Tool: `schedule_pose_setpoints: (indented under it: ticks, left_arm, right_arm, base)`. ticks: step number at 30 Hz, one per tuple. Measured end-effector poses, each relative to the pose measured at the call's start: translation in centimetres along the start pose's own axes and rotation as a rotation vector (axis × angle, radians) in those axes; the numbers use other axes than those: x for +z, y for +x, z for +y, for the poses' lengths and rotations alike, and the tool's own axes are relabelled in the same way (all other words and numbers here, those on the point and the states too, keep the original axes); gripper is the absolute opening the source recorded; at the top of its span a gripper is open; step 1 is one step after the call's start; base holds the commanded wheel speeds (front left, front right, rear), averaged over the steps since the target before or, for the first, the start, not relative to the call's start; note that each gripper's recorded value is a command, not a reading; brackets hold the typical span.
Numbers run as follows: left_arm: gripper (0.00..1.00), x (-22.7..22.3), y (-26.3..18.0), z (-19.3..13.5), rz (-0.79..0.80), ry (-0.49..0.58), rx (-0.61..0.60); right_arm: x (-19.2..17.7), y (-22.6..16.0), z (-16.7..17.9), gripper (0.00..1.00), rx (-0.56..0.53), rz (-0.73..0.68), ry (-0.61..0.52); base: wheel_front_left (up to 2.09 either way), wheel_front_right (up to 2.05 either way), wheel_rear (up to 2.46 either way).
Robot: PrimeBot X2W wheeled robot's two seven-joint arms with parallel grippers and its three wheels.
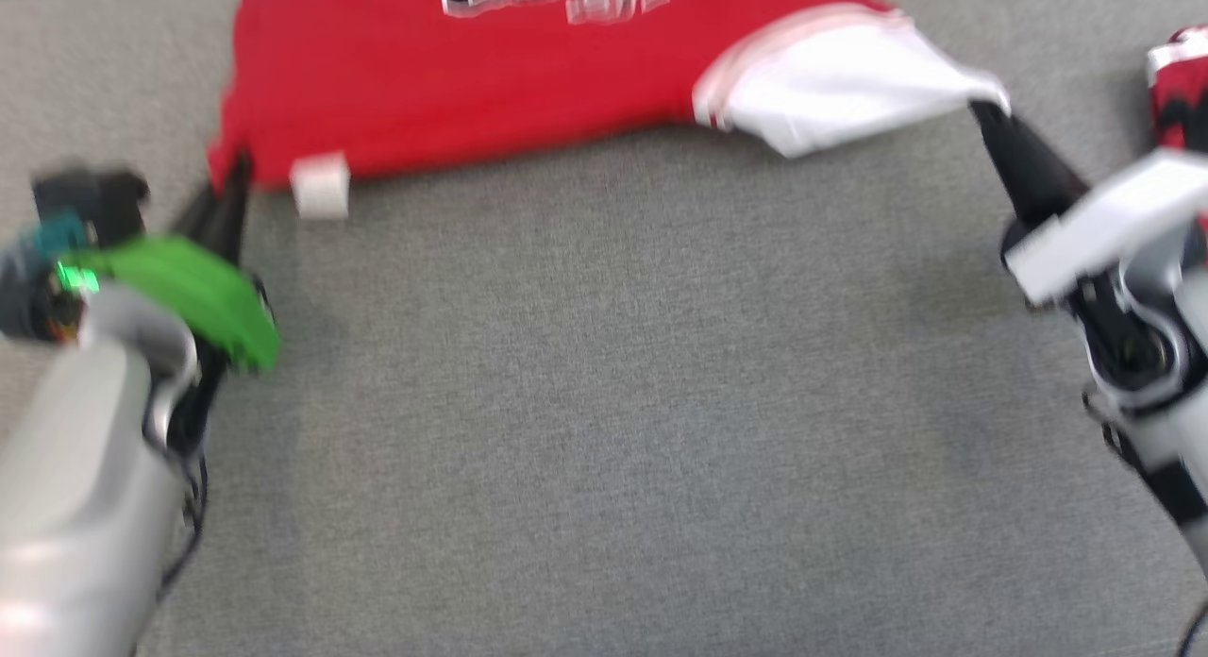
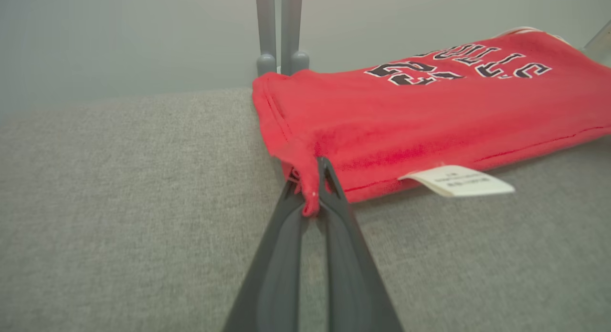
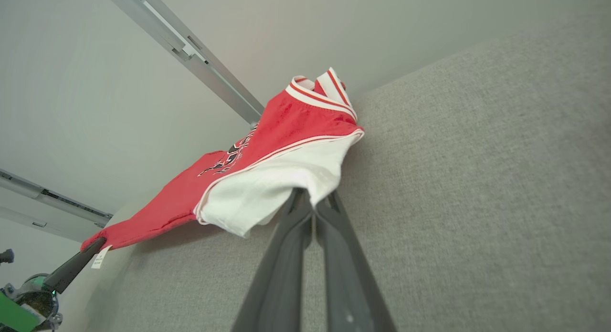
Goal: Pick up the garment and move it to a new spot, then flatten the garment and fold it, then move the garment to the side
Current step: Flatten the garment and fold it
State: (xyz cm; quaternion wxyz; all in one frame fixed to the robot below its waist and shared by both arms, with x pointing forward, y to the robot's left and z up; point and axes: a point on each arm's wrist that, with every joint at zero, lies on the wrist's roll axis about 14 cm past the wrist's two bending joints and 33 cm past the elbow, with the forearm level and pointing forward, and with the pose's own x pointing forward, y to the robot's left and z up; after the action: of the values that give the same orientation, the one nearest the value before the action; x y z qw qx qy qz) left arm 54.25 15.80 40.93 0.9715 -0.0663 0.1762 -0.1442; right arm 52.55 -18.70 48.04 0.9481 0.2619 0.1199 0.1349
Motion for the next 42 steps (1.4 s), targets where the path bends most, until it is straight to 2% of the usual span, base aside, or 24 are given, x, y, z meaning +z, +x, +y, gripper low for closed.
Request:
schedule_pose_setpoints:
  ticks: [4,12,21,28,31,37,42]
  left_arm:
    - [0.00,-2.4,-5.0,-1.5,0.028,-0.060,-0.023]
    - [0.00,-7.2,-15.4,-4.8,0.114,-0.113,0.004]
    - [0.00,-9.9,-22.9,-7.6,0.191,-0.236,0.047]
    - [0.00,-8.1,-24.0,-8.3,0.175,-0.320,0.058]
    - [0.00,-8.2,-23.9,-8.6,0.200,-0.340,0.048]
    - [0.00,-6.8,-21.9,-8.2,0.199,-0.325,0.037]
    - [0.00,-5.0,-19.7,-8.9,0.229,-0.266,-0.050]
  right_arm:
    - [-2.3,-5.4,-0.4,0.00,-0.037,0.037,0.065]
    - [-7.3,-14.9,-0.9,0.00,-0.116,0.139,0.107]
    - [-10.6,-22.0,-2.1,0.00,-0.226,0.168,0.185]
    - [-10.5,-23.0,-1.8,0.00,-0.235,0.185,0.225]
    - [-10.1,-22.3,-1.9,0.00,-0.226,0.205,0.199]
    - [-8.5,-18.5,-0.8,0.00,-0.152,0.235,0.132]
    - [-6.7,-14.9,0.3,0.00,-0.085,0.271,0.061]
  base:
    - [0.00,0.00,0.00]
    - [0.00,0.00,0.00]
    - [0.00,0.00,0.00]
    - [0.00,0.00,0.00]
    - [0.00,0.00,0.00]
    - [0.00,0.00,0.00]
    - [0.00,0.00,0.00]
